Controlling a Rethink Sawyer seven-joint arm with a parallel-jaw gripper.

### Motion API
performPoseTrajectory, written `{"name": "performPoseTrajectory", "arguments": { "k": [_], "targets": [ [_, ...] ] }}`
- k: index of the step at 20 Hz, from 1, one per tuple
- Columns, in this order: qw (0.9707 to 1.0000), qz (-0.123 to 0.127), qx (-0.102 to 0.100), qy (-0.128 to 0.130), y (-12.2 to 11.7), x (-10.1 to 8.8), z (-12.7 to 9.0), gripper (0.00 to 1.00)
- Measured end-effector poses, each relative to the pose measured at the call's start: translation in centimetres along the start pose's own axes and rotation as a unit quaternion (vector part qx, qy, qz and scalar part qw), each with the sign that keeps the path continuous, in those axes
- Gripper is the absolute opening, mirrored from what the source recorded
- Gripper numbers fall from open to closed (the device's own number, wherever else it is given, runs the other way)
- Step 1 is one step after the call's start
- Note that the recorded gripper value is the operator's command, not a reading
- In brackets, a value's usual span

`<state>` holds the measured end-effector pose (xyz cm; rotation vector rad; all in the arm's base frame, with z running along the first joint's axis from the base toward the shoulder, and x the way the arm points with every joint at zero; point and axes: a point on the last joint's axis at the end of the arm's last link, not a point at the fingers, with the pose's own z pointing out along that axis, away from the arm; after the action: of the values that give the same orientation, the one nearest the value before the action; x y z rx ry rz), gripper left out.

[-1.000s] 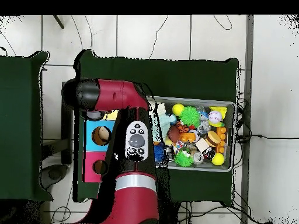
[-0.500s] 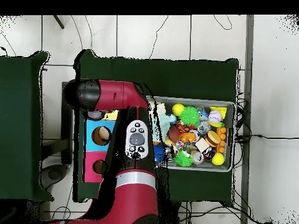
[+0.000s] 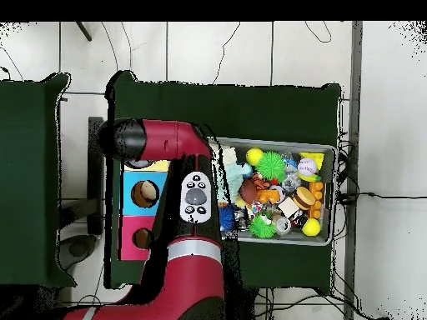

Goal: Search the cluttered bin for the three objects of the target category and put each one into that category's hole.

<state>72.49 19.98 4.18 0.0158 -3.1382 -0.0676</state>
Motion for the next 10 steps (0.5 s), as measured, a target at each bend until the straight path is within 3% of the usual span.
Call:
{"name": "performPoseTrajectory", "arguments": {
  "k": [10],
  "targets": [
    [0.9998,-0.007,0.007,-0.017,0.07,0.52,0.68,0.0]
  ]
}}
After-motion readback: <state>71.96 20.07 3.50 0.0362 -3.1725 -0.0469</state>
